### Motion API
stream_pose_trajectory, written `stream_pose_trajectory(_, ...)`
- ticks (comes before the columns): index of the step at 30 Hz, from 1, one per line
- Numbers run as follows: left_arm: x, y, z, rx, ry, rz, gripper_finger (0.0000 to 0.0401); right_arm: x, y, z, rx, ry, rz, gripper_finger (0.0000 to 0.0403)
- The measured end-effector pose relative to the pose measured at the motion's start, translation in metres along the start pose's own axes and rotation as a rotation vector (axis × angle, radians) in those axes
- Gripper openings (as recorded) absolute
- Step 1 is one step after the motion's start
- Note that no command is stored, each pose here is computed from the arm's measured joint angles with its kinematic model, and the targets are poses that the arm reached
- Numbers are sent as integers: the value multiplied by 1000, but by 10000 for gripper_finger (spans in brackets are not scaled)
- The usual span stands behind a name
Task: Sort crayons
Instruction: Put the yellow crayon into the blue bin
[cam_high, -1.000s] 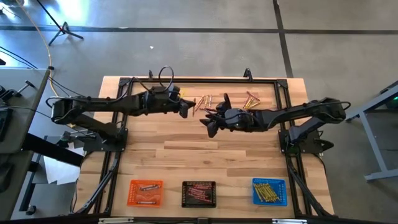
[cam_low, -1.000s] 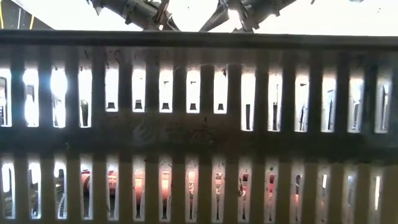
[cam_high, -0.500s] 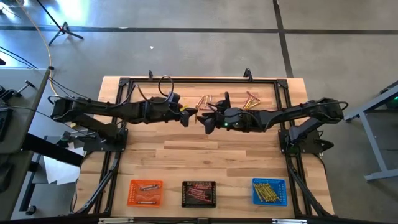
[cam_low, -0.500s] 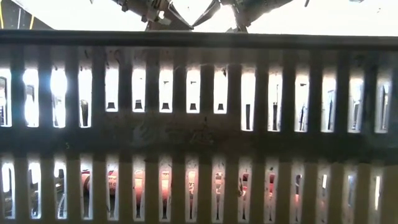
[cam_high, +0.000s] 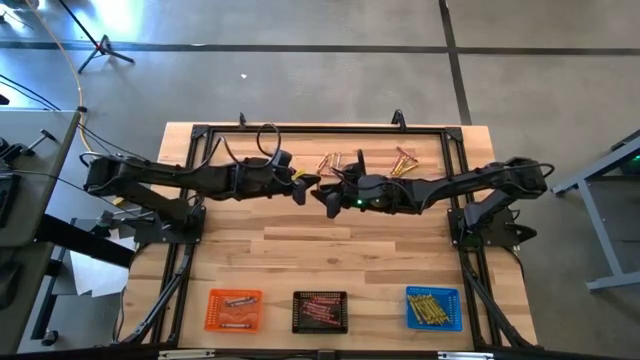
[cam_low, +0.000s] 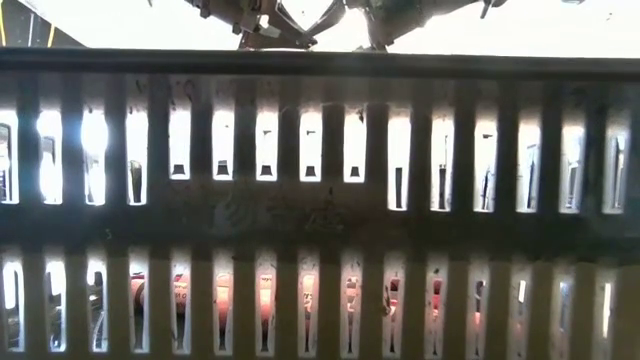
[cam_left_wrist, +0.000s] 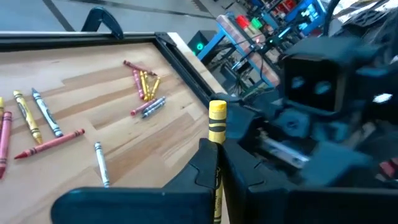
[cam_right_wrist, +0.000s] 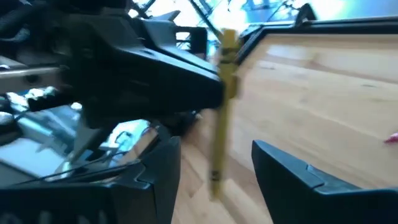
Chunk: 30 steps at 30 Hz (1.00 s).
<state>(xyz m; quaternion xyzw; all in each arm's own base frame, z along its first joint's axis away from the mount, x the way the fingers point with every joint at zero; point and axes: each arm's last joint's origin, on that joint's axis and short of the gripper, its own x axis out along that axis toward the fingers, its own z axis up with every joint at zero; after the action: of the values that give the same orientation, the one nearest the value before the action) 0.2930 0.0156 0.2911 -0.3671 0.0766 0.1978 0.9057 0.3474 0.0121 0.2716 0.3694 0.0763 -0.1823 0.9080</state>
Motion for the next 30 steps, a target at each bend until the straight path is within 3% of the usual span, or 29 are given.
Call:
stream_pose_trajectory(9,16,3,-11,6,45,-14,0,5,-2,-5,11,31,14,110)
stream_pose_trajectory(17,15,2,-10,52,40,-25,0,5,-4,-6,17,51,-2,15)
stream_pose_trajectory(25,15,2,-10,112,89,-74,22,-2,-8,-6,1,151,-21,10)
stream_pose_trajectory(30,14,7,-5,133,134,-103,46,-29,-7,5,-31,217,-69,10)
